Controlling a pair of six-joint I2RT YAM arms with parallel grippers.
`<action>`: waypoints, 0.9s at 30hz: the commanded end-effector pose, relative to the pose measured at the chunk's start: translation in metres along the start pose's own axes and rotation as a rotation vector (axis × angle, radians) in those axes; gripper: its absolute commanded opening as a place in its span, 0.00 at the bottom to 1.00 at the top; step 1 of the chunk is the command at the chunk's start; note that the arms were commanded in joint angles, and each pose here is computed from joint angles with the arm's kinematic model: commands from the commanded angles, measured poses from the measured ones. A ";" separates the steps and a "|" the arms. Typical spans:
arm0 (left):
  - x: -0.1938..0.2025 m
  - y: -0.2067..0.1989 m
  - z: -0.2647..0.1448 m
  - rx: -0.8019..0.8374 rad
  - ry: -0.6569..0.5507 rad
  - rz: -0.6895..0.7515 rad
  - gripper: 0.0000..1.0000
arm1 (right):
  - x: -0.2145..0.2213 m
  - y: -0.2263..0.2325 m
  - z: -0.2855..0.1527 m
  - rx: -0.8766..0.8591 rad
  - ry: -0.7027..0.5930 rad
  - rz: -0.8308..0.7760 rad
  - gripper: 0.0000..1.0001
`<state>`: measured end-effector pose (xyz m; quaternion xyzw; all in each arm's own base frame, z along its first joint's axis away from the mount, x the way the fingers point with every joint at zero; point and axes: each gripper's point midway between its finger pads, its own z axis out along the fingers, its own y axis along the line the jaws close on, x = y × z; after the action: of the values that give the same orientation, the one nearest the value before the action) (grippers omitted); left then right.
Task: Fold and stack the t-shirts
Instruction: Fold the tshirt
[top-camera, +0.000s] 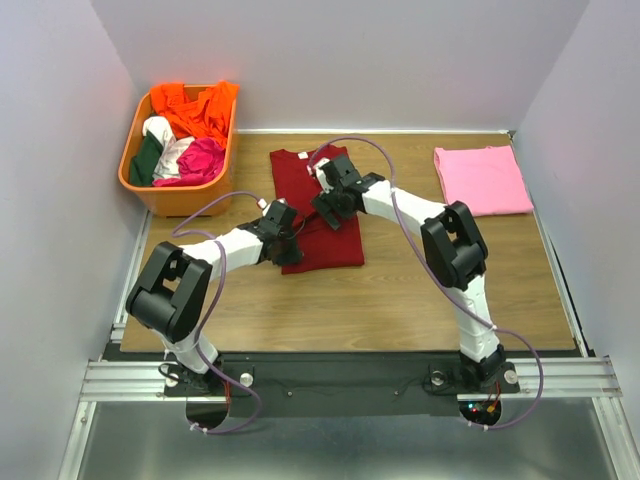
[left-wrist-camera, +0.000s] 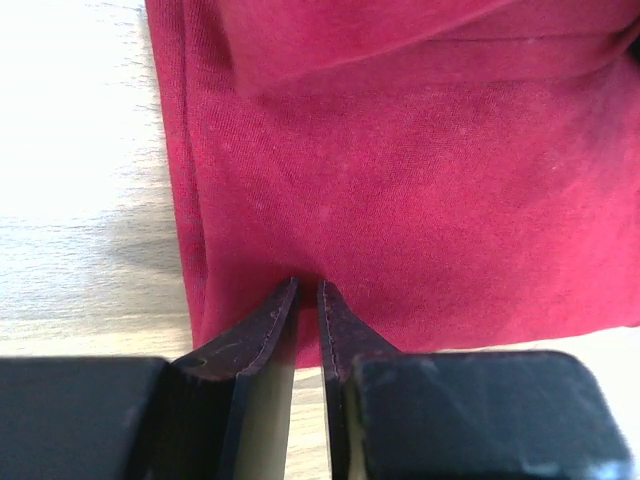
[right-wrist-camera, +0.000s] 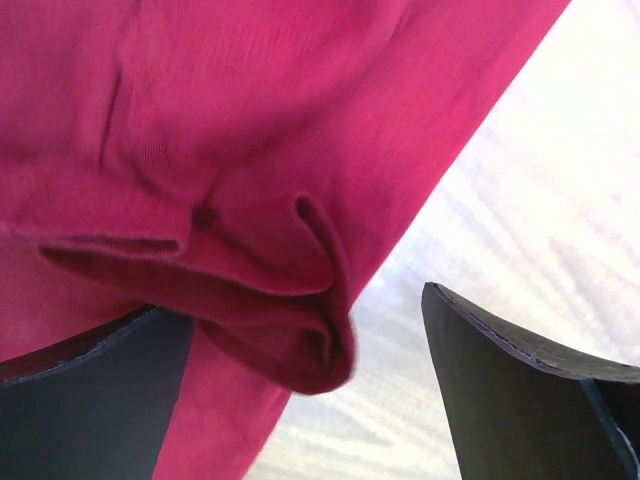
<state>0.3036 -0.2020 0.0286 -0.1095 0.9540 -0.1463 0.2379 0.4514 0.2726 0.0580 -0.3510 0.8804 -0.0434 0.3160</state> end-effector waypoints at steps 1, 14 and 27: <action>0.004 0.006 0.005 -0.013 -0.003 0.006 0.25 | -0.050 -0.027 -0.003 0.097 -0.137 0.037 1.00; -0.010 -0.001 -0.012 0.003 -0.042 0.016 0.28 | -0.115 -0.085 -0.042 0.169 -0.328 0.299 0.98; -0.056 -0.043 -0.056 0.150 -0.167 0.020 0.26 | -0.042 0.016 -0.126 -0.477 -0.257 0.665 0.27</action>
<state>0.3285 -0.2103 0.1146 -0.1059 0.9169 -0.1986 0.3297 0.4278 0.2666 0.1701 -0.1314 0.8976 0.1841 0.3783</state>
